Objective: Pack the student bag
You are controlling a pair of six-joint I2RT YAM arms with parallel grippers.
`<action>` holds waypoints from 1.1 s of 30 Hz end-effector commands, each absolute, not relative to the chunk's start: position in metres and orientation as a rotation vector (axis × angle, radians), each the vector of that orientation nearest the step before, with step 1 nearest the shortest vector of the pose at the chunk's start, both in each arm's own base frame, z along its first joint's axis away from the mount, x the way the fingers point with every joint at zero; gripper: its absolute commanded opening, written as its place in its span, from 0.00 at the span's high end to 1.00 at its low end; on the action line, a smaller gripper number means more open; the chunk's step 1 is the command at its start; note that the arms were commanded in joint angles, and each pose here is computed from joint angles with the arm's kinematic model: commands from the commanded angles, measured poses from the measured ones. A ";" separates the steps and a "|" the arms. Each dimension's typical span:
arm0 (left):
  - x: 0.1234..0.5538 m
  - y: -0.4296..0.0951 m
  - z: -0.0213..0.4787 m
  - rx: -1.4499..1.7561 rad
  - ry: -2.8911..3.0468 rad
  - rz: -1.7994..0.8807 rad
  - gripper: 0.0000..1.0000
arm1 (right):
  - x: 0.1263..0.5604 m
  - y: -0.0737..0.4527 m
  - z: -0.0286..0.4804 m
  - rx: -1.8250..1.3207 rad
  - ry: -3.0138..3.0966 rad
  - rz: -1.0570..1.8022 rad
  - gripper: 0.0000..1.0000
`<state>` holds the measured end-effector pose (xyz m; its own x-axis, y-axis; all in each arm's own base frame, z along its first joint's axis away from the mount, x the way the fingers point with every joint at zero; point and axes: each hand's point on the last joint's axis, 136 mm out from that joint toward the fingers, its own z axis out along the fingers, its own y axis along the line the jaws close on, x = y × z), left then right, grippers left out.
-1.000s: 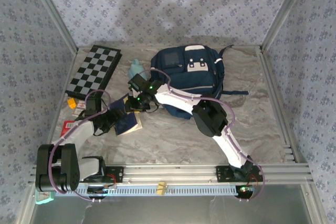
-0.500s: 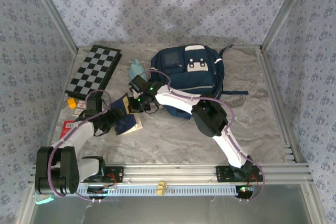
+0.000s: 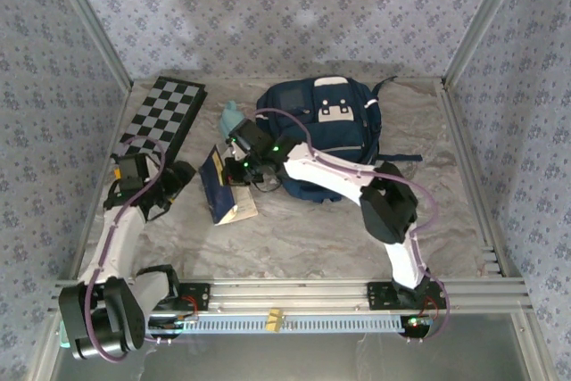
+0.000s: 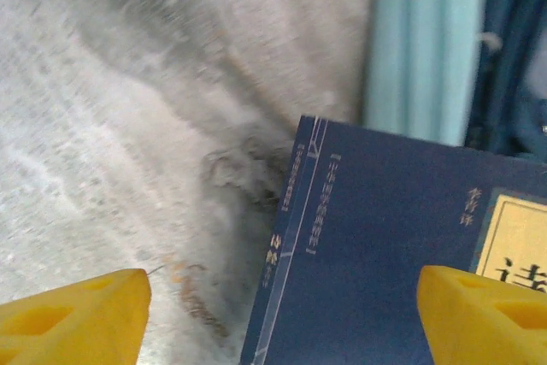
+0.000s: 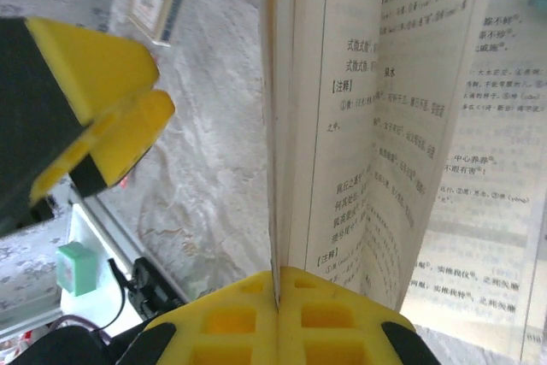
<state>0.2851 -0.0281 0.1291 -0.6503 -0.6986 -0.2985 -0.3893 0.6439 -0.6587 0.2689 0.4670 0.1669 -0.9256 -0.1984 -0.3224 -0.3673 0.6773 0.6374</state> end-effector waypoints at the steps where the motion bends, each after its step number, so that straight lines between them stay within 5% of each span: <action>1: 0.282 -0.042 0.157 -0.770 2.303 -0.904 0.15 | 0.270 0.453 0.209 -0.434 2.556 1.128 1.00; 15: 0.291 -0.106 0.224 -0.557 2.143 -1.294 0.04 | 0.285 0.379 0.298 -0.325 2.329 1.314 1.00; 33: 0.311 -0.175 0.278 -0.441 1.981 -1.545 0.00 | 0.309 0.356 0.384 -0.437 1.975 1.691 1.00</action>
<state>0.3031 -0.1694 0.2421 -0.8036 -0.5593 -0.2034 0.0034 0.3375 -0.9413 0.3172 0.3530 0.3457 -0.8559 0.0739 -0.5119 -0.4627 0.3326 0.8217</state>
